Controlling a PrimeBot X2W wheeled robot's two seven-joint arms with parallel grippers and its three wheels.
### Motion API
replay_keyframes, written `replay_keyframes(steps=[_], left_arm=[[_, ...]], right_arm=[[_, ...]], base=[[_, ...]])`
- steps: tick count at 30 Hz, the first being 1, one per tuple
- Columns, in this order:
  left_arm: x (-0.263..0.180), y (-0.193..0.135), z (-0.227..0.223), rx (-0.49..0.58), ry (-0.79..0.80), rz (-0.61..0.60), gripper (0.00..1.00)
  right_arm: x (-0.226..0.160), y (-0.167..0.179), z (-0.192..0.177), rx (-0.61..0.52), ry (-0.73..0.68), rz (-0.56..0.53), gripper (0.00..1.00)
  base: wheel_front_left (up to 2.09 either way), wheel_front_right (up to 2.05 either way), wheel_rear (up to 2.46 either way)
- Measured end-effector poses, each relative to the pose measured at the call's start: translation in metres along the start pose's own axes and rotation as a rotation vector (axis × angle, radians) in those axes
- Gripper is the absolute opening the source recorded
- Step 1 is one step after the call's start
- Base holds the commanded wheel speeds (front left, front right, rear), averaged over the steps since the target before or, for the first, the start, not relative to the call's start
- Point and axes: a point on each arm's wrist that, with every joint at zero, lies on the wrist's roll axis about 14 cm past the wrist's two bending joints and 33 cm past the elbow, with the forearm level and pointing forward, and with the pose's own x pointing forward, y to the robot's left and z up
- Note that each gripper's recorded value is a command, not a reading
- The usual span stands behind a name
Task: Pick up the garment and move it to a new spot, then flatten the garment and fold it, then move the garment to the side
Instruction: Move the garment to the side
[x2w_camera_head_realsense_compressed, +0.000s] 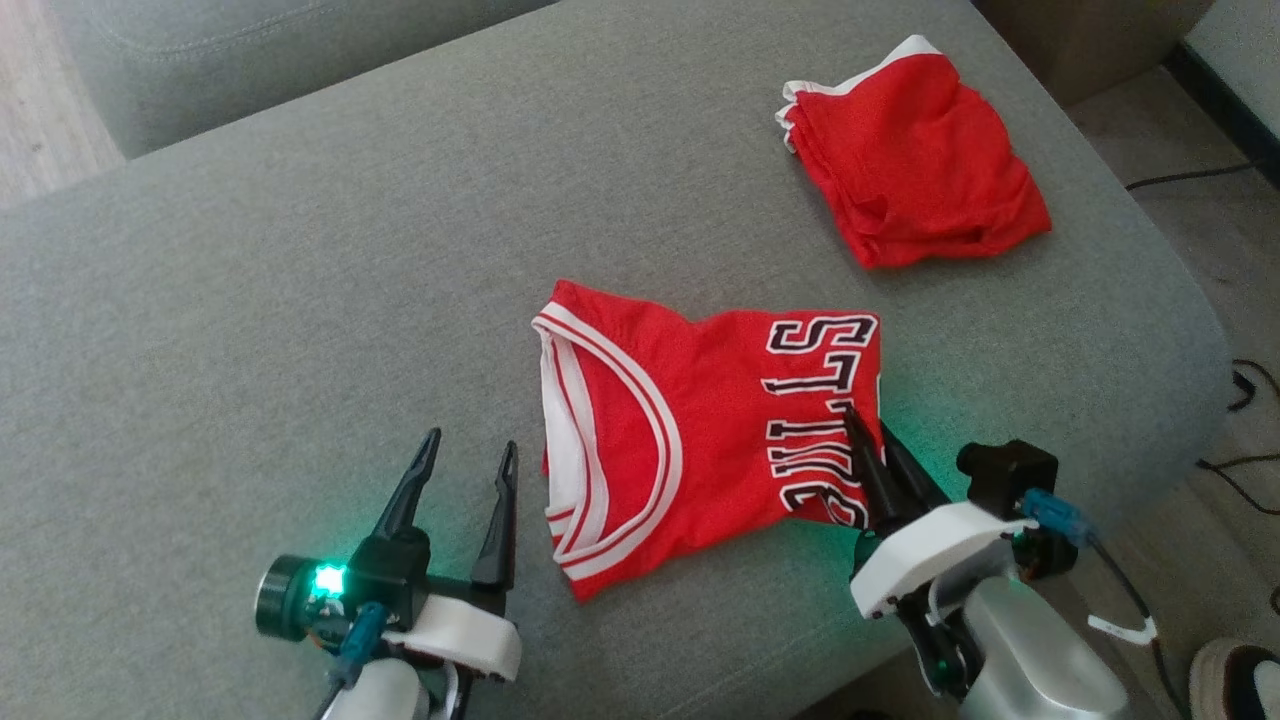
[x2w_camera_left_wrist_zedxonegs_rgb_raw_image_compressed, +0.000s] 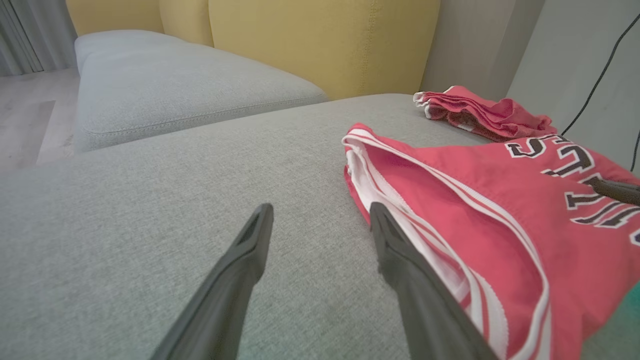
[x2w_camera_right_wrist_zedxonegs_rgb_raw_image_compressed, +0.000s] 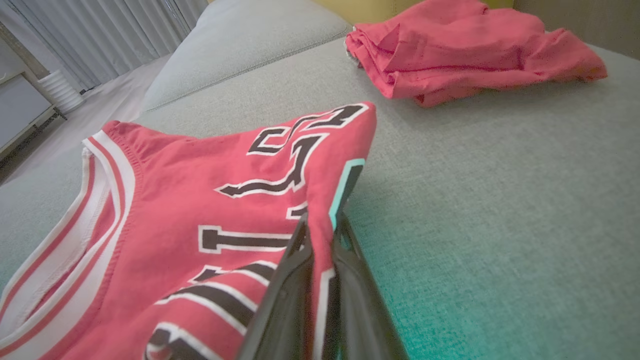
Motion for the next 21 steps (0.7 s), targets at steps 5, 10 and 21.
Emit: replay_keyframes(steps=[5, 10, 21], left_arm=[[-0.003, 0.002, -0.005, -0.007, 0.013, 0.003, 1.0], [-0.009, 0.009, -0.012, -0.012, 0.03, 0.023, 1.0], [-0.022, 0.037, -0.023, -0.034, 0.056, 0.112, 1.0]], right_arm=[[0.01, 0.007, 0.011, -0.054, -0.021, 0.03, 0.0], [0.046, 0.018, 0.062, -0.175, -0.115, 0.079, 0.0], [0.095, -0.074, 0.167, -0.43, -0.171, -0.123, 0.0]], base=[[0.0, 0.0, 0.0], [0.0, 0.0, 0.0], [0.0, 0.0, 0.0]])
